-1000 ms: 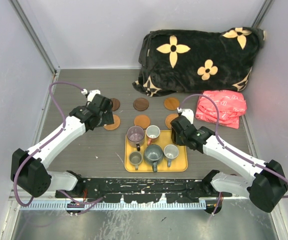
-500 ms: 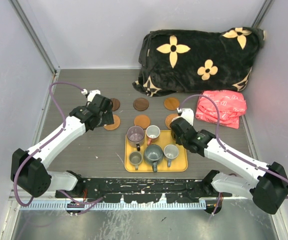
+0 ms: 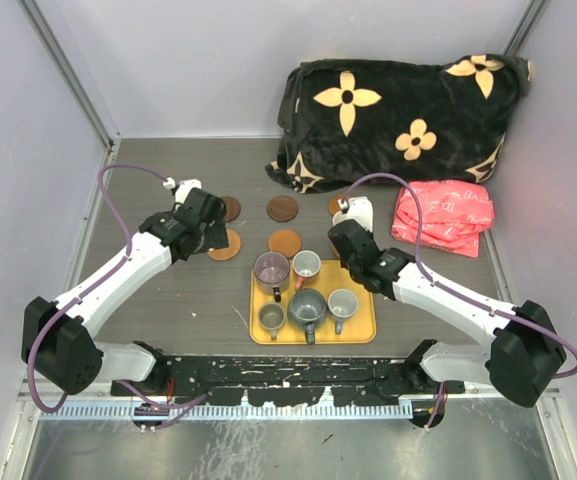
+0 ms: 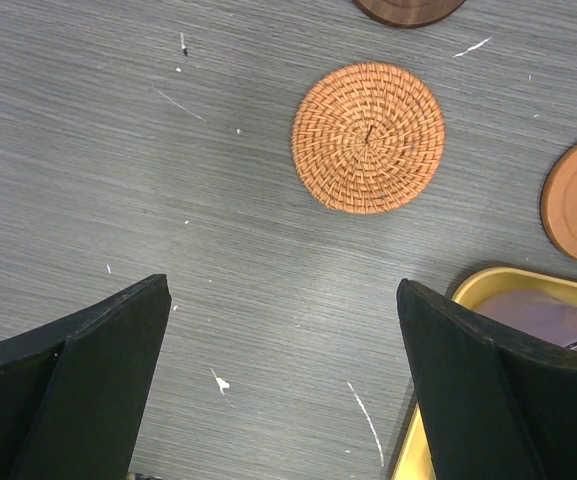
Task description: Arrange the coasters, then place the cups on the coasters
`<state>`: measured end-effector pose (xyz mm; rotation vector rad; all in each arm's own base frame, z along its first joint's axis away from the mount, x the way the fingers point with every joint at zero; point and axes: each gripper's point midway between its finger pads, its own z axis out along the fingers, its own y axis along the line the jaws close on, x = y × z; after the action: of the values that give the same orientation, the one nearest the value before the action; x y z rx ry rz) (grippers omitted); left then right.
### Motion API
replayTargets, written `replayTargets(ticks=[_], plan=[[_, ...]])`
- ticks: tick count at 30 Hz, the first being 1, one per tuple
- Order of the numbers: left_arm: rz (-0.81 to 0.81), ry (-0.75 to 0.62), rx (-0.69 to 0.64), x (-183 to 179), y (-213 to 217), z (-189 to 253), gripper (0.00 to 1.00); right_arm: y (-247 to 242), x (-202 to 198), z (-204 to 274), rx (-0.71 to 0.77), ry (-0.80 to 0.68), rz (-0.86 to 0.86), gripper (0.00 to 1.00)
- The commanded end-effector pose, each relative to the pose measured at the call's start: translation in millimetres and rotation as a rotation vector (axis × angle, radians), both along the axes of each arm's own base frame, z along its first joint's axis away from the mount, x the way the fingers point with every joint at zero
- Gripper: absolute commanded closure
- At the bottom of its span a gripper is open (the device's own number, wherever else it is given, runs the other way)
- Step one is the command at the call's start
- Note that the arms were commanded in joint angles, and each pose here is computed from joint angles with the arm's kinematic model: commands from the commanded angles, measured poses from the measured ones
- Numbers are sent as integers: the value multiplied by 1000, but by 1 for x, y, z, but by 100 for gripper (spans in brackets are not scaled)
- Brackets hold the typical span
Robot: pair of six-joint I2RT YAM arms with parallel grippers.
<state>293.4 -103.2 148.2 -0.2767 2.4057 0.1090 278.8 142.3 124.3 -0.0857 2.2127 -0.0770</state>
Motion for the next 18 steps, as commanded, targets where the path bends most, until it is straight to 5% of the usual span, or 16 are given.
replayTargets(ticks=[1,18], plan=[[11,-75,-25,11,-2,23,2,17,47,67,97,-237,-36,99],[19,-76,-1,11,1,28,2,0,140,69,168,-315,-55,99]])
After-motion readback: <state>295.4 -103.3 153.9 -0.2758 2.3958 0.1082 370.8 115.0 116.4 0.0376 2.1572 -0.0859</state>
